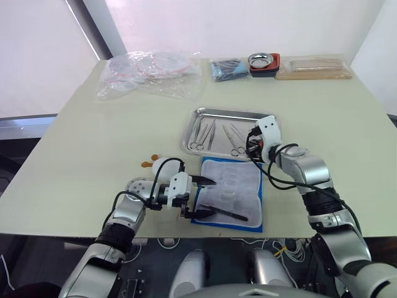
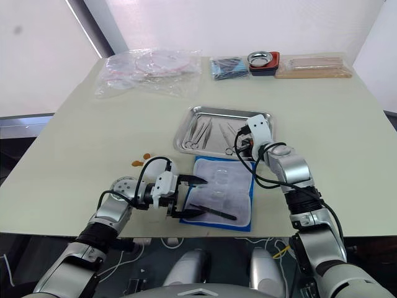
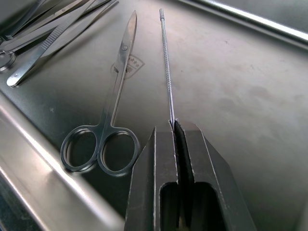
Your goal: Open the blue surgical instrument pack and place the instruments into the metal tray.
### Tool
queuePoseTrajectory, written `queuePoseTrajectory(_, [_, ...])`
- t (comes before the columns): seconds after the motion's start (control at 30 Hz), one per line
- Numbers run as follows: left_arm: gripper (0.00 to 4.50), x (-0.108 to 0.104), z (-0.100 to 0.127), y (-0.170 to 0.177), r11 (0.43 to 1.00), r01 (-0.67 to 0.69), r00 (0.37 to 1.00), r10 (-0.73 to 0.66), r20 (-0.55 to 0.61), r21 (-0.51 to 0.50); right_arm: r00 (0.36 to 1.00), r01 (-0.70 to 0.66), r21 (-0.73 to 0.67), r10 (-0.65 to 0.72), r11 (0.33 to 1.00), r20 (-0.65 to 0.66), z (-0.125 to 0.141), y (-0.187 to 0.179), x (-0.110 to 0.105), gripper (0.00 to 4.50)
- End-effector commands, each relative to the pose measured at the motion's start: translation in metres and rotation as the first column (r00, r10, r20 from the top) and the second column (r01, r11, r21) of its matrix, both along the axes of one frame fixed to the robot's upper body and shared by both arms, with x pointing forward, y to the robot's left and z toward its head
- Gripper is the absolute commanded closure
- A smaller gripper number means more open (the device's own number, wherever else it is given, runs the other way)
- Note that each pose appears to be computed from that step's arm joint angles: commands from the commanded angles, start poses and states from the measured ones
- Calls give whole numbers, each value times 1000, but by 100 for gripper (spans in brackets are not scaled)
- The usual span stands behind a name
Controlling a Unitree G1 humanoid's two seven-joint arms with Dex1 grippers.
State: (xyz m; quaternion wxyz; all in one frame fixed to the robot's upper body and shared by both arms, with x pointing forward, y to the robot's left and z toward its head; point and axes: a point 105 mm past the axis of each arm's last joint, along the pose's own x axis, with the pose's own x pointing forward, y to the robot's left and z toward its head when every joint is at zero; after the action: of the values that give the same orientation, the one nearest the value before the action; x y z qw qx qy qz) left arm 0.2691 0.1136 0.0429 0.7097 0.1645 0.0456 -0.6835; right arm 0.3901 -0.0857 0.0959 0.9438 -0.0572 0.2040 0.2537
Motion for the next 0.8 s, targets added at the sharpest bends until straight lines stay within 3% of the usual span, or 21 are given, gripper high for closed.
queuePoseTrajectory(0.03, [0, -12, -47, 23, 985, -68, 985, 92, -147, 160, 998, -28, 5, 28, 1000, 57, 14, 3, 2, 365])
queuePoseTrajectory(0.13, [0, -13, -47, 24, 984, -65, 985, 90, -148, 165, 995, -51, 13, 49, 999, 89, 21, 1, 0, 242])
queuePoseTrajectory(0.23, [0, -12, -47, 25, 984, -65, 985, 90, -146, 167, 988, -88, 31, 83, 996, 131, 32, -1, -3, 82])
queuePoseTrajectory(0.3, [0, -13, -47, 25, 984, -64, 985, 89, -145, 168, 975, -137, 31, 129, 990, 184, 42, -3, -8, 23])
queuePoseTrajectory(0.6, [0, -15, -46, 29, 984, -42, 986, 70, -152, 176, 862, -411, 15, 383, 911, 332, 57, -13, -56, 10])
queuePoseTrajectory(0.8, [0, -16, -45, 32, 982, -27, 986, 56, -156, 184, 807, -525, -1, 498, 851, 318, 50, -23, -88, 10])
